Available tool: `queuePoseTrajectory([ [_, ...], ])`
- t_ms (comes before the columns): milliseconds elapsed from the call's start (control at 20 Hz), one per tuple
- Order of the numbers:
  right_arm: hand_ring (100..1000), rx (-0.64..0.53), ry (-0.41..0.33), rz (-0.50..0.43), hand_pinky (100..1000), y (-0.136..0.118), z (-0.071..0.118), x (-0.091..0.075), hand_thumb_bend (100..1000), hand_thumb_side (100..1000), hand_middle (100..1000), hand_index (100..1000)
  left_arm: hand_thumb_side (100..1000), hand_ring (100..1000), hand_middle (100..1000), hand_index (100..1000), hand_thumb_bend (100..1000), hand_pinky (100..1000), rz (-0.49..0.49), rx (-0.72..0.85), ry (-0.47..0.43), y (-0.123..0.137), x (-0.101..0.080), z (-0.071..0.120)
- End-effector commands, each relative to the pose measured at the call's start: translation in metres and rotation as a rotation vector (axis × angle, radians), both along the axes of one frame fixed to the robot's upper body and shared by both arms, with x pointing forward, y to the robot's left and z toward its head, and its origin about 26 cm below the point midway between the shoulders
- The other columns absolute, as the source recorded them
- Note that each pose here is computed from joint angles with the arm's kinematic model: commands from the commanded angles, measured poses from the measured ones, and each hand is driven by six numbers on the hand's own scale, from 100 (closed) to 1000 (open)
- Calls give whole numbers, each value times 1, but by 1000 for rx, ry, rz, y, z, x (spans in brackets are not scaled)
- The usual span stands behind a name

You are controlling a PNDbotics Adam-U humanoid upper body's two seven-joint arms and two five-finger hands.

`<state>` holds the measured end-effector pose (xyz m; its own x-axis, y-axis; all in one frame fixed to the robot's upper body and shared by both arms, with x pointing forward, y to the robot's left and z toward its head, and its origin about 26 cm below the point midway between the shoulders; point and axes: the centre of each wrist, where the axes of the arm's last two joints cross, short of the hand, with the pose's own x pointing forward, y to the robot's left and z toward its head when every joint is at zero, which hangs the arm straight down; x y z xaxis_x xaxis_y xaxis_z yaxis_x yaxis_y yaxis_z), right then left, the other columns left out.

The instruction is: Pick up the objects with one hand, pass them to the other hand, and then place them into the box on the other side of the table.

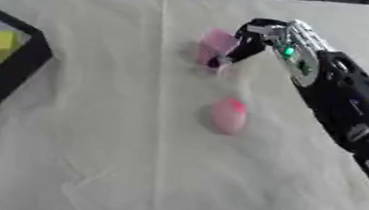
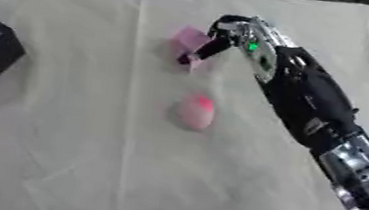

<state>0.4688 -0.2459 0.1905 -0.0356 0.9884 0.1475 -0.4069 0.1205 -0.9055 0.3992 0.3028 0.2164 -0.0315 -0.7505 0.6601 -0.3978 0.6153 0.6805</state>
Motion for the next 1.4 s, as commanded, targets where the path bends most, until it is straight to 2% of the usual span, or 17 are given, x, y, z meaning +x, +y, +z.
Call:
queuePoseTrajectory([
  [50,838,-10,-32,-7,836,-2,12,2,771,557,784,852,462,677,612,705,342,749,7,16,-29,4,-1,11],
  [150,831,-10,-35,-14,828,-3,11,1,773,502,772,839,463,677,612,705,341,749,6,15,-29,4,-1,11],
  [400,808,17,-53,-56,814,-3,9,0,731,455,730,796,464,677,610,705,340,749,6,12,-27,4,-1,11],
  [850,790,58,-77,-102,800,1,6,0,679,470,698,771,467,678,610,704,338,749,6,10,-25,4,-1,10],
  [1250,791,57,-76,-100,799,2,4,0,703,503,700,775,464,678,611,704,338,749,4,14,-27,3,-1,10],
  [1400,796,55,-73,-89,803,2,3,1,757,516,713,792,461,678,611,704,339,749,4,15,-27,3,-1,11],
])
